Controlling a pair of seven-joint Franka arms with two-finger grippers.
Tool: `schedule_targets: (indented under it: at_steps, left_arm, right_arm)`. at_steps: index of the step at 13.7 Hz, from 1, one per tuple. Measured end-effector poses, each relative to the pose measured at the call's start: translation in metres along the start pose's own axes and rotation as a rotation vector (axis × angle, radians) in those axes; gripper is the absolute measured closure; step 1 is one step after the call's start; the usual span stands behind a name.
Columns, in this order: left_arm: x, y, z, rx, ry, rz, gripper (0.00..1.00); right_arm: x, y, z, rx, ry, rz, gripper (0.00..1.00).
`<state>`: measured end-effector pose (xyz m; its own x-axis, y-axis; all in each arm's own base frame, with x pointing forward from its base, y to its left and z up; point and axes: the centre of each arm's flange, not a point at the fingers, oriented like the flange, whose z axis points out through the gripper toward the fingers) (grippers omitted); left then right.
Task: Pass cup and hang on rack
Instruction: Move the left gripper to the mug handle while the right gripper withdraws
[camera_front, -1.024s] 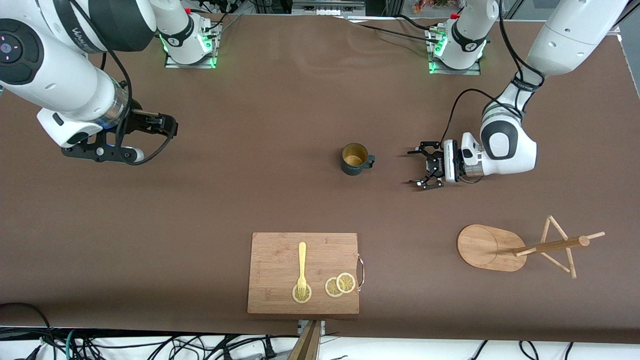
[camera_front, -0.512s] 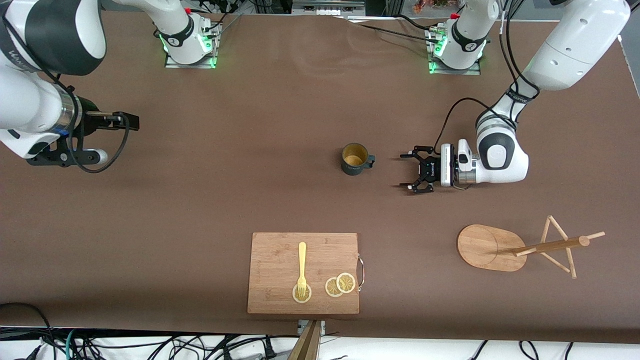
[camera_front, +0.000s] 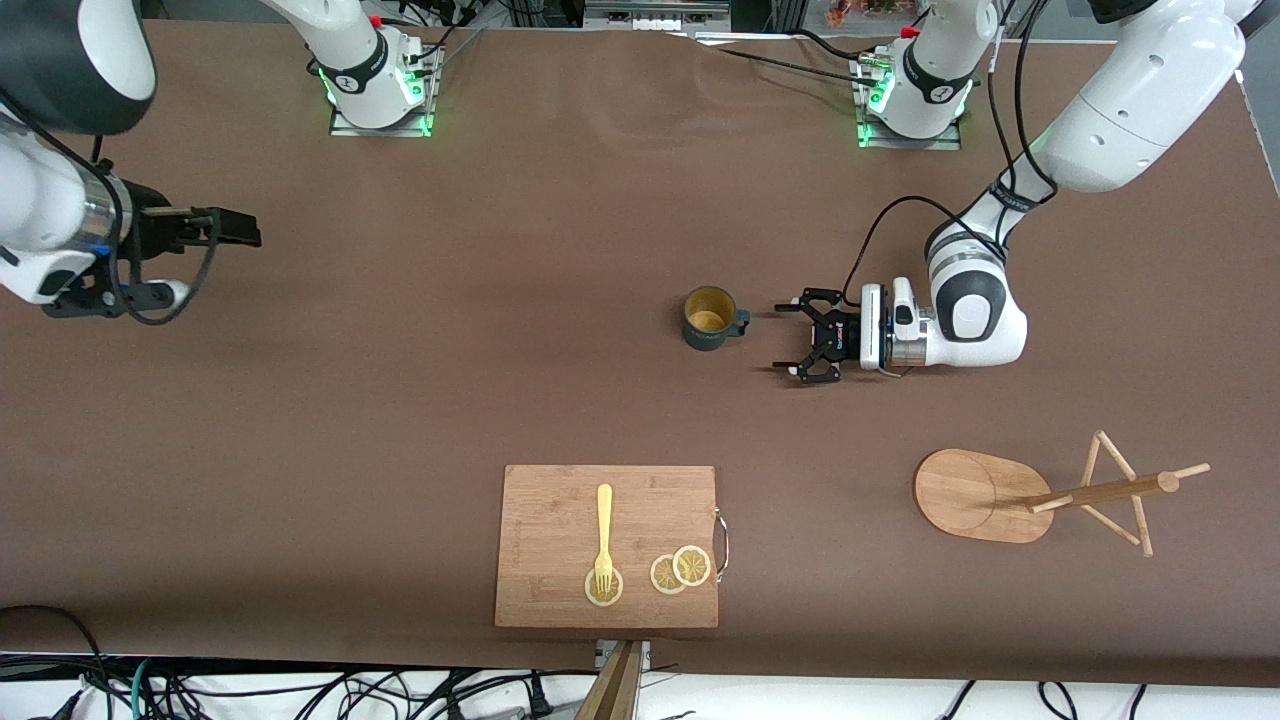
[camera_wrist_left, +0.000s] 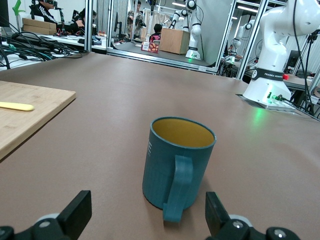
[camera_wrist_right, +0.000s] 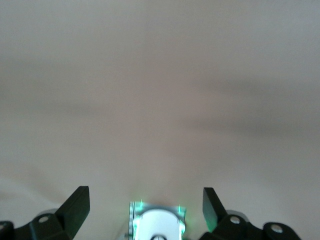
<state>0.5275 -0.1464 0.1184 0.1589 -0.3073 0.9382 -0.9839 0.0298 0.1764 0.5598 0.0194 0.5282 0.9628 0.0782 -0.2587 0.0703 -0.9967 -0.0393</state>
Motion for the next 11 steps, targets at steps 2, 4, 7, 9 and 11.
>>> schedule_targets:
  at_steps: [2, 4, 7, 9, 11]
  left_arm:
    - [-0.004, 0.004, 0.005, -0.012, 0.007, -0.009, 0.00]
    - [-0.013, 0.012, 0.020, -0.020, 0.033, -0.031, 0.00]
    - [-0.021, 0.020, 0.039, -0.030, 0.057, -0.021, 0.00]
    - [-0.021, 0.023, 0.044, -0.040, 0.057, -0.017, 0.00]
    - [-0.024, 0.025, 0.052, -0.033, 0.072, 0.001, 0.00]
  right_arm:
    - [-0.013, 0.024, -0.003, 0.010, 0.085, 0.040, 0.00]
    - [-0.013, 0.042, -0.017, 0.008, 0.204, 0.072, 0.00]
    - [-0.017, 0.045, -0.037, -0.010, 0.280, 0.076, 0.00]
    - [-0.022, 0.045, -0.035, -0.008, 0.243, 0.077, 0.00]
    - [-0.023, 0.046, -0.035, -0.008, 0.238, 0.077, 0.00]
